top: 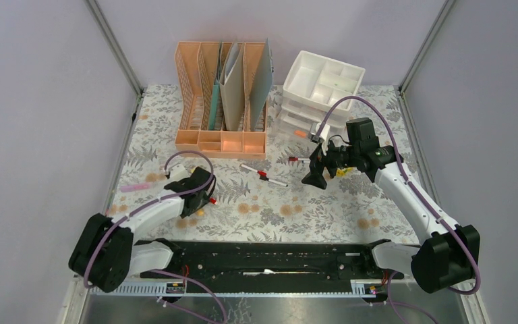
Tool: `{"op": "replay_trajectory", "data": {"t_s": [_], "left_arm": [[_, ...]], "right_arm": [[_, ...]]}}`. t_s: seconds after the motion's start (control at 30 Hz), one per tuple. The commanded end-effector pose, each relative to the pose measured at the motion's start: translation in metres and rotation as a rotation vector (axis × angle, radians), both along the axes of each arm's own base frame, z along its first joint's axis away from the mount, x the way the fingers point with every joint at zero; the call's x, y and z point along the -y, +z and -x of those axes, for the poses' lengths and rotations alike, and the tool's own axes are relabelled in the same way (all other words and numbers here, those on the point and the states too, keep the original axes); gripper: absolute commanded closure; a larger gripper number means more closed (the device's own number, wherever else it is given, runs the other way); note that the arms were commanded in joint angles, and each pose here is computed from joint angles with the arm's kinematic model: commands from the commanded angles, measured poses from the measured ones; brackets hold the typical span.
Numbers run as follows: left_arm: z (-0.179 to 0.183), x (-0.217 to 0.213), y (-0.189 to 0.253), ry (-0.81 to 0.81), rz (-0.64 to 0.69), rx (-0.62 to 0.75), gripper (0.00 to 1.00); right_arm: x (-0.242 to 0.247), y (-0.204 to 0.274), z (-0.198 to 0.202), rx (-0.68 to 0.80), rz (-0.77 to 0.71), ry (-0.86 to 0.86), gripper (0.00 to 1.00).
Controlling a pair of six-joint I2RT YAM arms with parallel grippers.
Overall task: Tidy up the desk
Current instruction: Pick up the stationery from the center of the board.
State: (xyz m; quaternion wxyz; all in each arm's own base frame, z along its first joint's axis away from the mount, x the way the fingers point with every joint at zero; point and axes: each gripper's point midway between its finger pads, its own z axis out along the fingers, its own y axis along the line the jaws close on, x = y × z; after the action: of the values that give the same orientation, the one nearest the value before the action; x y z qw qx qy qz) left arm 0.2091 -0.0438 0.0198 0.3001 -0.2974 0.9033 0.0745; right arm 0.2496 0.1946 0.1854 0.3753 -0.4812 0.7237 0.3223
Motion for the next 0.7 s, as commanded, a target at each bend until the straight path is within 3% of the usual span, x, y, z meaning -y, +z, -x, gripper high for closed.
{"op": "replay_trajectory", "data": {"t_s": [0.0,0.17,0.3,0.53,0.67], "left_arm": [[-0.006,0.007,-0.007,0.014,0.008,-0.070,0.41],[-0.007,0.008,-0.013,0.021,0.010,-0.095,0.49],[-0.009,0.009,-0.012,0.019,0.029,-0.084,0.60],[-0.009,0.018,-0.008,-0.019,0.080,-0.074,0.97],[-0.014,0.032,0.006,-0.075,0.153,-0.032,1.00]], "right_arm": [[0.001,0.005,0.000,0.028,-0.004,0.008,0.00],[0.001,0.004,0.000,0.027,-0.002,0.007,0.00],[0.002,0.004,-0.001,0.029,0.001,0.006,0.00],[0.002,0.003,-0.001,0.030,0.005,0.006,0.00],[0.002,0.003,0.000,0.030,0.002,0.008,0.00]]}}
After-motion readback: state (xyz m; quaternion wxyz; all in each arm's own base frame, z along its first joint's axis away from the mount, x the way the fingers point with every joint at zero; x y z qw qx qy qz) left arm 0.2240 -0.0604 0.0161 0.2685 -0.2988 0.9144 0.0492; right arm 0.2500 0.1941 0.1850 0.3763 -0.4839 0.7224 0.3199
